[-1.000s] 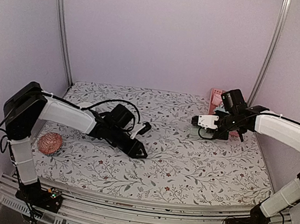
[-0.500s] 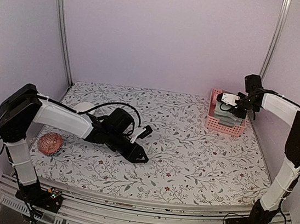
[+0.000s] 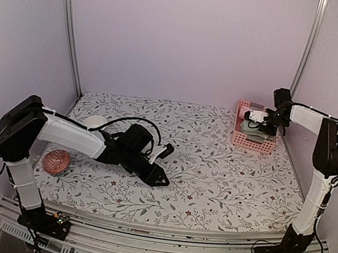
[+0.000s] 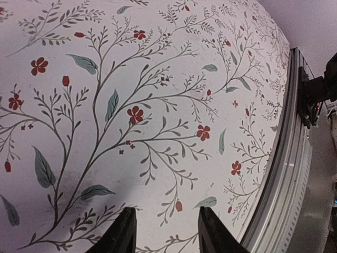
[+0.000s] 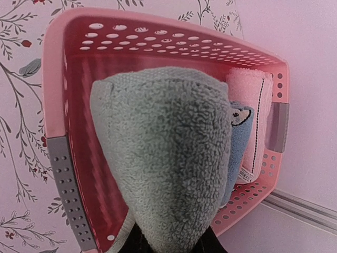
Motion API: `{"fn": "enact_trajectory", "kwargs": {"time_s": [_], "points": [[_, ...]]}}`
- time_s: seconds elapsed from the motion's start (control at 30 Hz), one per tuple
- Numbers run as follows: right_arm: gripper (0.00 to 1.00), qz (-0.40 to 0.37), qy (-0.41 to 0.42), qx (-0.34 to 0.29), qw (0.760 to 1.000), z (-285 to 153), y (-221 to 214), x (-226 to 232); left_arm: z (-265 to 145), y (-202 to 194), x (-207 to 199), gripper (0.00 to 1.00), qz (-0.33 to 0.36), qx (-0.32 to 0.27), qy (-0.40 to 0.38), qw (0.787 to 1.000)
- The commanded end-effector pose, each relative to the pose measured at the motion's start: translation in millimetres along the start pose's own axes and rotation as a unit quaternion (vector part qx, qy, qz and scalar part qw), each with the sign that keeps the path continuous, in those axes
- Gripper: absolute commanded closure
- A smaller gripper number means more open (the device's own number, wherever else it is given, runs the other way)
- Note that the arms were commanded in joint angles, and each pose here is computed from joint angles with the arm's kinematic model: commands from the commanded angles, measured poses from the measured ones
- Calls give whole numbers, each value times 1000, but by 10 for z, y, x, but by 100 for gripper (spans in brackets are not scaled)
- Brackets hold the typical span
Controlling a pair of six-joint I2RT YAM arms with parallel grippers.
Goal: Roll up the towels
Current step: Place the towel in the bin.
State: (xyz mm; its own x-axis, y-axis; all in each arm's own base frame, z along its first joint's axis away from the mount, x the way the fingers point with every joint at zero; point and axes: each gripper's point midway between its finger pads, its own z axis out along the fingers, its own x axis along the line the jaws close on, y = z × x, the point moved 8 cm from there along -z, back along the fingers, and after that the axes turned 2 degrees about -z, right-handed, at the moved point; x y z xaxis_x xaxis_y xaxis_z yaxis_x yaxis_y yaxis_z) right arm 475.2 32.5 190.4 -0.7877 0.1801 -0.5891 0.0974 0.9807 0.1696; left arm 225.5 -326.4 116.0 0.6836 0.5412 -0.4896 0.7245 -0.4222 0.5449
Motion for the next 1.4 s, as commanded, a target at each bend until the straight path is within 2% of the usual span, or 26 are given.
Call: {"fn": "enact_trajectory", "kwargs": {"time_s": [0.0, 0.33, 0.47, 0.53, 0.87, 1.23, 1.37], "points": [[97, -24, 18, -3, 1000, 185, 9, 17, 24, -16, -39, 57, 3, -4, -5, 1000], [96, -31, 77, 18, 996, 597, -73, 184, 82, -75, -16, 58, -3, 6, -3, 1000], [80, -31, 82, 33, 996, 717, -109, 207, 105, -96, -8, 58, -5, 11, -6, 1000], [75, -31, 80, 36, 996, 698, -125, 190, 104, -96, -8, 58, -6, 11, -6, 1000], [58, -31, 100, 11, 994, 165, -26, 40, 129, -67, -10, 58, 4, 15, -4, 1000], [54, -24, 139, 21, 990, -277, -35, 108, -127, 137, -58, 57, 50, 9, 34, 998], [53, 3, 120, -7, 993, -496, 56, -40, -280, 213, -43, 57, 53, -4, 56, 997]]}}
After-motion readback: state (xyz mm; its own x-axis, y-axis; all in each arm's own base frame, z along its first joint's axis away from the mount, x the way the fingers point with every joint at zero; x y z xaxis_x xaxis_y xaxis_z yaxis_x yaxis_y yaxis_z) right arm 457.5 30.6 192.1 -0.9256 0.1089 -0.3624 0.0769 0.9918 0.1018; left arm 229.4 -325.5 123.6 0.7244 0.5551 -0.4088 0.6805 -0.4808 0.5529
